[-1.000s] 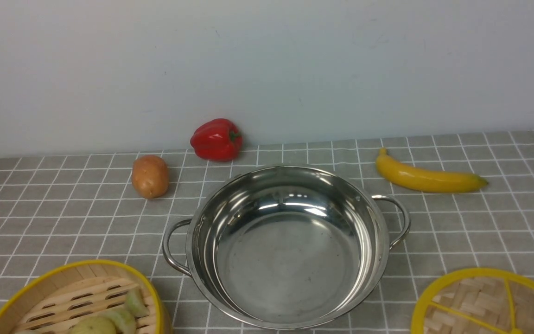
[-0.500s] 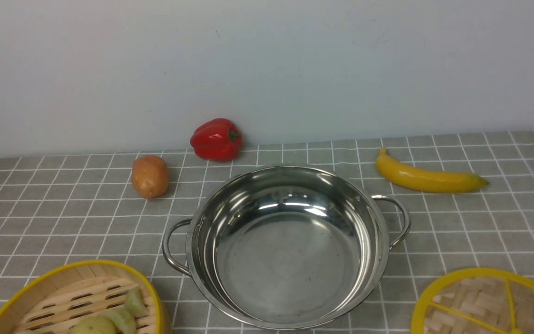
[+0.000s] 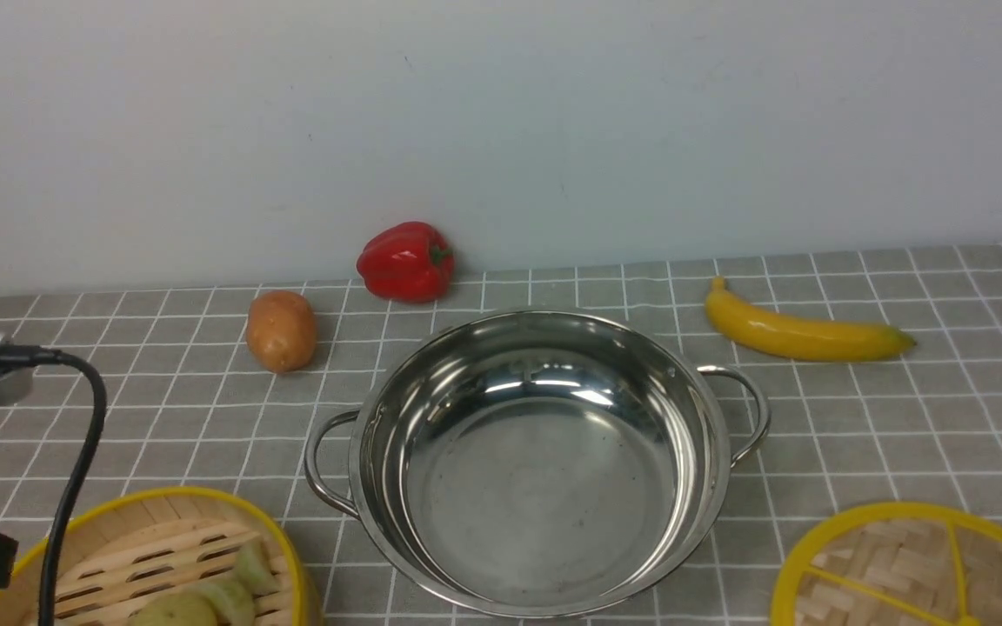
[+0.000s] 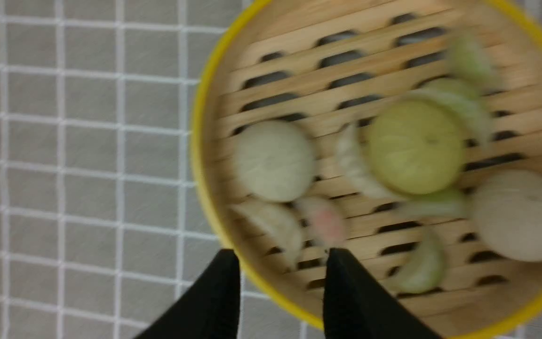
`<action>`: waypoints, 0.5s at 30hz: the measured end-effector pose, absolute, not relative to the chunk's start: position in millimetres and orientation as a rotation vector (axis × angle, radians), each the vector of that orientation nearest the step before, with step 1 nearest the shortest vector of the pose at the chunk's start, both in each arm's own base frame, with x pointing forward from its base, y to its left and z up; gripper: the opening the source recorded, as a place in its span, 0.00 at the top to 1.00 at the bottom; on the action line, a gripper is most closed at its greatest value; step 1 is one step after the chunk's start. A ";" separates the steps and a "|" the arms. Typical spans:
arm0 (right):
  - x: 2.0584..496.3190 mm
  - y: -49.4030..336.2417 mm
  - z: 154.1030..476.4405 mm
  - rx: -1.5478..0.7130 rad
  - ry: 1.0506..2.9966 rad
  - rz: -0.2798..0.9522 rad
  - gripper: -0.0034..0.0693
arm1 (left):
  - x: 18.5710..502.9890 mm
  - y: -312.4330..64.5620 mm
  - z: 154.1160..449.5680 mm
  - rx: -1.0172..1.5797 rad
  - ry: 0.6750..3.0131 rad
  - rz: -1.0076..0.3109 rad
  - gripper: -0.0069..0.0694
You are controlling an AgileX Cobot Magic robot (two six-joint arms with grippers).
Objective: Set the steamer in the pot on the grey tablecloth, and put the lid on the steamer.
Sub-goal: 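Grasp the rim of the steamer basket holding the buns with the left gripper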
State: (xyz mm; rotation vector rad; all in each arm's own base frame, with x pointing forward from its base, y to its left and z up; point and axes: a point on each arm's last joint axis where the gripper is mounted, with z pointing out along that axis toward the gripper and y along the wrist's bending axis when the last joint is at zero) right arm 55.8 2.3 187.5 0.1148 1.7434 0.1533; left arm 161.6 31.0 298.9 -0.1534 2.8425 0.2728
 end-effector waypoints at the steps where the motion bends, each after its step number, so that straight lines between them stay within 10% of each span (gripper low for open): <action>1: 55.8 2.3 187.5 0.115 1.743 0.153 0.62 | 164.9 34.5 295.2 -0.191 2.866 0.319 0.59; 4: 55.8 2.3 187.5 0.115 1.743 0.153 0.62 | 175.1 35.9 286.8 -0.222 2.894 0.324 0.59; 15: 55.8 2.3 187.5 0.115 1.743 0.153 0.62 | 195.4 -17.6 288.2 0.190 2.725 -0.492 0.59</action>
